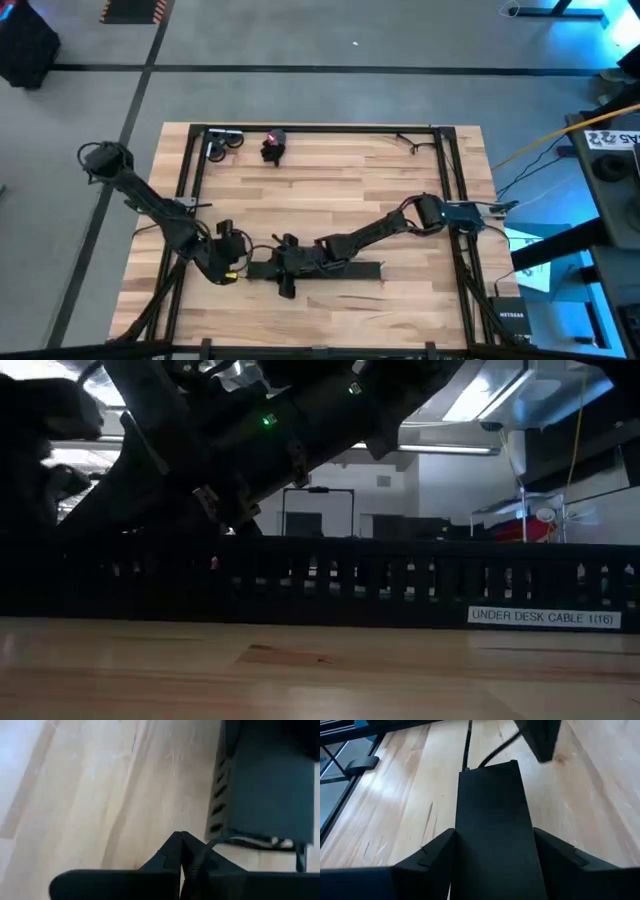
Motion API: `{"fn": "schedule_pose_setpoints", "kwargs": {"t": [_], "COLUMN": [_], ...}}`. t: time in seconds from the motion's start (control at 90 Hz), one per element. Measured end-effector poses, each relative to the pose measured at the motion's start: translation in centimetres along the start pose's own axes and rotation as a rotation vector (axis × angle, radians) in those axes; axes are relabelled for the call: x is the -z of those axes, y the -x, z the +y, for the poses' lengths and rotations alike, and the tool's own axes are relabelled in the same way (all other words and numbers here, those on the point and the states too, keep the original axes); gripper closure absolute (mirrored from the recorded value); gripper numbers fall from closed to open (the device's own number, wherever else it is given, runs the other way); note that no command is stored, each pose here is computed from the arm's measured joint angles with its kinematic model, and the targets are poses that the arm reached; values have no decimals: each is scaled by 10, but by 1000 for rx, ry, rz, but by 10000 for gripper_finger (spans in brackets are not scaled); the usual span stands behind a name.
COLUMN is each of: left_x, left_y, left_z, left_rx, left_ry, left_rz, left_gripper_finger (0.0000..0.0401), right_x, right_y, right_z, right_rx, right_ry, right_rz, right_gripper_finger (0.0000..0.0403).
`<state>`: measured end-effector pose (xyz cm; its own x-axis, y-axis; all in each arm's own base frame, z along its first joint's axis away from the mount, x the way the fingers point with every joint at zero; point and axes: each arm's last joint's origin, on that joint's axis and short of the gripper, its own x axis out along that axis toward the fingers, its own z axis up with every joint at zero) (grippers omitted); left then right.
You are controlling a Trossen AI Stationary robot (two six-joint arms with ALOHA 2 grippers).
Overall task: Ziptie cables
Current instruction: Close the black cable duct
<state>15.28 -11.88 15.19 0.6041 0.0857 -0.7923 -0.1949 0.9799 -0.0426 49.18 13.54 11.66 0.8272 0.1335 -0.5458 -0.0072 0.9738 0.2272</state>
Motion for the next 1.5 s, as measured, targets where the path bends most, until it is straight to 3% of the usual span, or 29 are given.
{"fn": "schedule_pose_setpoints", "kwargs": {"t": [0.422, 1.1, 1.5], "left_x": [0, 2, -4], "left_y": [-4, -16, -5], "left_z": [-9, -13, -11], "left_rx": [128, 119, 88], "left_ry": [-33, 2, 18], "left_rz": [-11, 7, 59], "left_gripper_finger": [400, 400, 400], "right_x": [-1, -3, 0], "right_y": [0, -3, -2], "right_z": [2, 4, 4], "right_rx": [-16, -46, -29], "right_ry": [2, 11, -2], "right_rz": [-7, -87, -22], "right_gripper_finger": [180, 180, 180]}}
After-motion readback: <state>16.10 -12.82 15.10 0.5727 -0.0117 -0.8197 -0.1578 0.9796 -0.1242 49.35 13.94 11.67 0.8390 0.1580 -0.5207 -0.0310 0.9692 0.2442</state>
